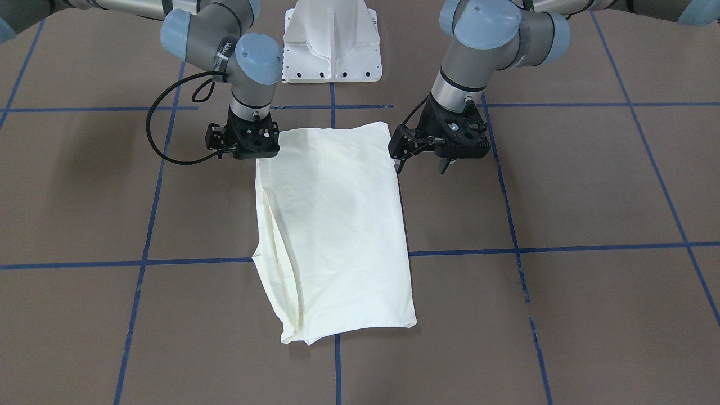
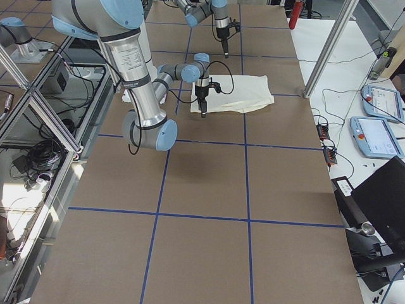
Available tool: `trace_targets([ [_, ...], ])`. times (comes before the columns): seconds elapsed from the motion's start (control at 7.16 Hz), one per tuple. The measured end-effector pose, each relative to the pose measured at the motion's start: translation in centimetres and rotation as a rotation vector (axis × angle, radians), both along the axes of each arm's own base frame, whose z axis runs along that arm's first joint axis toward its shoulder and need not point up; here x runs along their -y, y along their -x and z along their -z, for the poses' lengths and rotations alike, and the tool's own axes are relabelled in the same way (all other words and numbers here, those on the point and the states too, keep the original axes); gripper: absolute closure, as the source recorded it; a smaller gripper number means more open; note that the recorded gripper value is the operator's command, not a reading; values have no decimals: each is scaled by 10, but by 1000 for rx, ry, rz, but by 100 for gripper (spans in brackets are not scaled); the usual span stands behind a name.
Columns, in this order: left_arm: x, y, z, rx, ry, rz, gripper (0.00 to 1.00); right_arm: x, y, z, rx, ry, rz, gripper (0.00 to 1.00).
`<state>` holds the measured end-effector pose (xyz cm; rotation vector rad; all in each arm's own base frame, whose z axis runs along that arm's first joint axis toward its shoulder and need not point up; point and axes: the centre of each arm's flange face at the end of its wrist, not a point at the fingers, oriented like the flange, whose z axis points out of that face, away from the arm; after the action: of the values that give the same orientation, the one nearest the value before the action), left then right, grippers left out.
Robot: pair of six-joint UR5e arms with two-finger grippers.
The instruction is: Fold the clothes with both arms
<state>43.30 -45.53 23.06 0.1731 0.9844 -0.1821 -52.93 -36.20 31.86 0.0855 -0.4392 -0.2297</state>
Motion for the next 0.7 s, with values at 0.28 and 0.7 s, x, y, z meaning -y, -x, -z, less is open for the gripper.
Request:
trace_targets([
  [0.28,-1,1,1,-2,-3,-3,0,23,-22,30,68,3,-24,0],
  [0.7,-3,-1,-1,-6,-1,-7,0,59,-42,74,190,-32,-49,0],
])
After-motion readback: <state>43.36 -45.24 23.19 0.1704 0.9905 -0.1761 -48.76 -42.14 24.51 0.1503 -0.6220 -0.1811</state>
